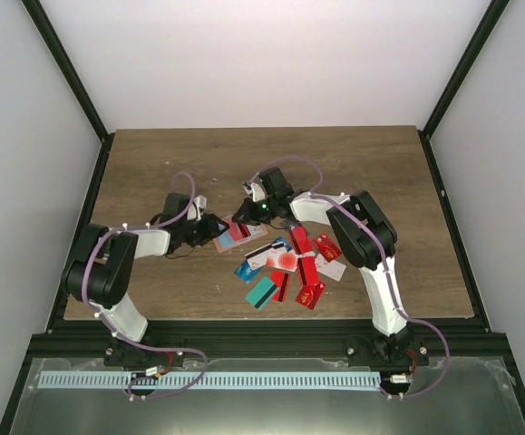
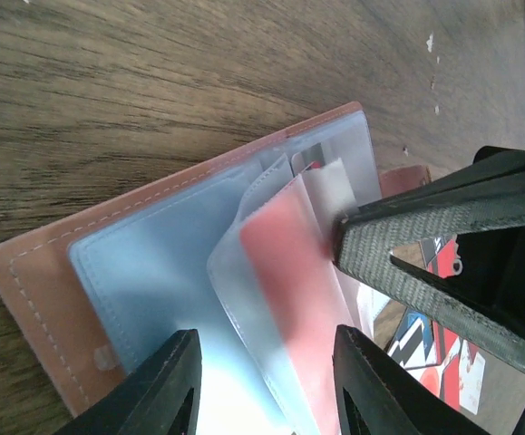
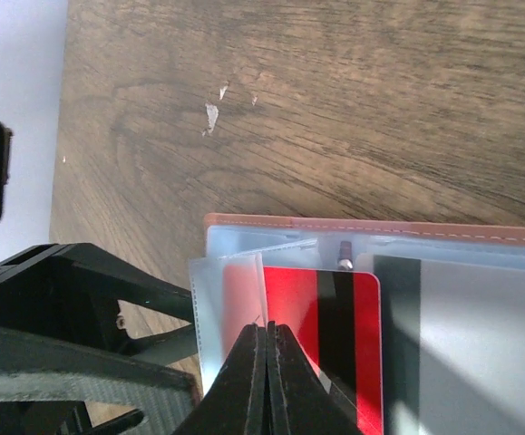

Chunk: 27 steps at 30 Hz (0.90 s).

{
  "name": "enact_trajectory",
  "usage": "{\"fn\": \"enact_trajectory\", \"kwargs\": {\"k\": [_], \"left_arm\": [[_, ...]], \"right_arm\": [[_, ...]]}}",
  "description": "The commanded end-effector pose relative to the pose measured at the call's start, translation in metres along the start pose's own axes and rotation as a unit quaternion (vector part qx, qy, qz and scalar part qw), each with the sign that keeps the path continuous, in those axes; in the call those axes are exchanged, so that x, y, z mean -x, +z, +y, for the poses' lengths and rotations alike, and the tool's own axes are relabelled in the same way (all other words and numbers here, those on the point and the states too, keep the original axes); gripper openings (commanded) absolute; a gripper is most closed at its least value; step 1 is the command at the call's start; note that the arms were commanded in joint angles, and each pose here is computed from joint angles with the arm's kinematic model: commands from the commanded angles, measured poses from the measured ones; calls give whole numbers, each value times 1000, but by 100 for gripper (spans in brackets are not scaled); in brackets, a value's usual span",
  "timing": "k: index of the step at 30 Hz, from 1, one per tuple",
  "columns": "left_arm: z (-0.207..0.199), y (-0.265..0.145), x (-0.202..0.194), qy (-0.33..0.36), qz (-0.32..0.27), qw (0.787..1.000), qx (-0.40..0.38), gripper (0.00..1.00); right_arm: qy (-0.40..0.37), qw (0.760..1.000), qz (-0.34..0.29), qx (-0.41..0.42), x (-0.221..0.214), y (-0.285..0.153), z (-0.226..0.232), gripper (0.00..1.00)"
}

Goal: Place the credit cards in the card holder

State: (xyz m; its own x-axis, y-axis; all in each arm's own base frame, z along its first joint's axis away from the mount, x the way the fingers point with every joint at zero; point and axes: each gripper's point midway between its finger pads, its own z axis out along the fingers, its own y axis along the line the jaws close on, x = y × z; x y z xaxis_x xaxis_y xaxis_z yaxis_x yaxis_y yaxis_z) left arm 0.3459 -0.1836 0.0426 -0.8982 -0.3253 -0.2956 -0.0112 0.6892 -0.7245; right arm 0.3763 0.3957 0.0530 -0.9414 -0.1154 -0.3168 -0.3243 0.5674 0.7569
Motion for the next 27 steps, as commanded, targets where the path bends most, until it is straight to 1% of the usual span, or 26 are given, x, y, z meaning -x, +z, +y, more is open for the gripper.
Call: {"fn": "enact_trajectory", "kwargs": {"k": [1, 6, 8, 13, 20, 23, 26, 27], "left_arm": [[-11, 5, 12, 3, -10, 1000, -29, 41], [-13, 11, 13, 4, -9, 999, -43, 37], [-14, 12, 14, -6, -8, 999, -48, 35], [-16, 17, 15, -10, -5, 998, -58, 28], [-20, 20, 19, -12, -6, 997, -71, 21], [-22, 21, 21, -11, -7, 997, -78, 15], [-25, 23, 22, -12, -7, 996, -87, 5], [-25, 23, 22, -12, -6, 996, -90, 4]], "right_arm": [[-1, 1000, -11, 21, 8, -10, 8, 1], [3, 1000, -9, 26, 8, -11, 6, 1], [4, 1000, -9, 26, 7, -11, 6, 1], [7, 1000, -8, 28, 7, -11, 4, 1], [9, 999, -5, 35, 6, -9, 5, 1], [9, 999, -3, 37, 5, -9, 5, 1], [9, 999, -2, 38, 5, -9, 4, 1], [9, 999, 0, 38, 4, -8, 4, 1]]}}
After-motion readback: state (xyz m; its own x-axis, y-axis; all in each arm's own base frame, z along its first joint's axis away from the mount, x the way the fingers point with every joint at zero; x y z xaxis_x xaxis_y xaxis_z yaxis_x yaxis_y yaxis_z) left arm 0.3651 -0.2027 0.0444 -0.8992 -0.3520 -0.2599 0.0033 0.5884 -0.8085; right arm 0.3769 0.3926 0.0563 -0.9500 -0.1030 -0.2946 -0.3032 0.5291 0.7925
